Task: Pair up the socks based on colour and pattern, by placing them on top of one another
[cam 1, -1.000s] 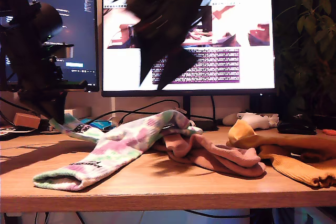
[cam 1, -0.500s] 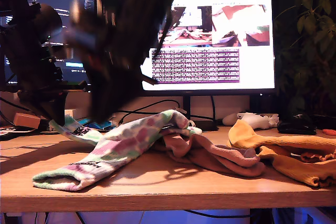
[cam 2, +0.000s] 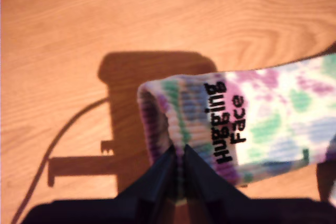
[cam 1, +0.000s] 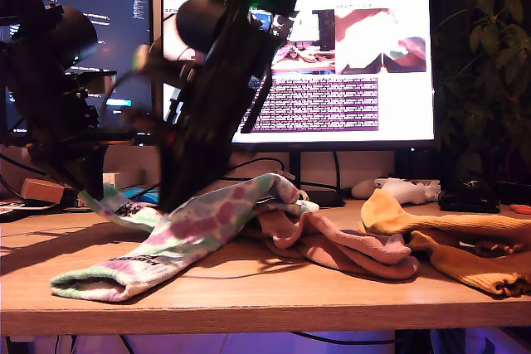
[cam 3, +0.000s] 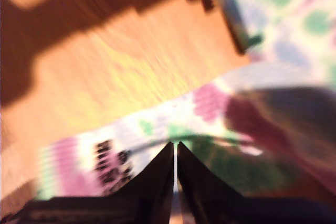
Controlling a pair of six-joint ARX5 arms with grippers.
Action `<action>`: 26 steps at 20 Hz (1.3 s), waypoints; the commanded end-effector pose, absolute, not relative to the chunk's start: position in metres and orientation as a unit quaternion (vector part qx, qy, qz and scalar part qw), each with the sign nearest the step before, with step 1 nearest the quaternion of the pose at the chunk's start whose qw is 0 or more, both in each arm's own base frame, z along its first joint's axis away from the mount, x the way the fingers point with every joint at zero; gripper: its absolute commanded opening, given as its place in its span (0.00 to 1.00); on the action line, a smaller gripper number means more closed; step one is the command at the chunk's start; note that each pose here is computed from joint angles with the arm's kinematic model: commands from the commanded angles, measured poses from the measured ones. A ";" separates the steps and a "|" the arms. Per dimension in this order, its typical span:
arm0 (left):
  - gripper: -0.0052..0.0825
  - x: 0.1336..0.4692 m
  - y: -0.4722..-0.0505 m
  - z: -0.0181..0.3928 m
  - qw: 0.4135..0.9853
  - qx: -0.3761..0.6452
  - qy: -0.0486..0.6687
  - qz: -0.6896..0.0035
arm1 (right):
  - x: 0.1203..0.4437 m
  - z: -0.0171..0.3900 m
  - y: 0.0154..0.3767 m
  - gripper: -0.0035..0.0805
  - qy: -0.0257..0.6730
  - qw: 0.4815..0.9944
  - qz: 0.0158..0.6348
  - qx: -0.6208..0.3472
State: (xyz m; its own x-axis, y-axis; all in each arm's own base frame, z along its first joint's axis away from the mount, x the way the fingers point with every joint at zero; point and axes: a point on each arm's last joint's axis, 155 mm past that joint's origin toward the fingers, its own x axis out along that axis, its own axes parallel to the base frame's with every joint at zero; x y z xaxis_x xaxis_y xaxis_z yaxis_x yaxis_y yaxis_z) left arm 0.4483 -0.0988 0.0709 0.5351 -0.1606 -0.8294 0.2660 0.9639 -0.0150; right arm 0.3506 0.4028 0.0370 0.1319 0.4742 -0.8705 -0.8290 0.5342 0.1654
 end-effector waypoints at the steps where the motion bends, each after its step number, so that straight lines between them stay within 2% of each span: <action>1: 0.04 0.455 -0.099 0.086 0.881 0.056 0.453 -0.123 | 0.343 0.003 0.401 0.03 0.510 0.713 0.442 -0.190; 12: 0.04 0.474 -0.094 0.183 0.916 0.071 0.379 -0.109 | 0.347 -0.008 0.379 0.03 0.539 0.703 0.425 -0.189; 19: 0.04 0.477 -0.073 0.198 0.919 0.117 0.372 -0.065 | 0.329 -0.006 0.393 0.03 0.541 0.685 0.452 -0.181; 26: 0.04 0.485 -0.063 0.244 0.936 0.142 0.320 -0.040 | 0.326 -0.006 0.397 0.03 0.538 0.685 0.456 -0.183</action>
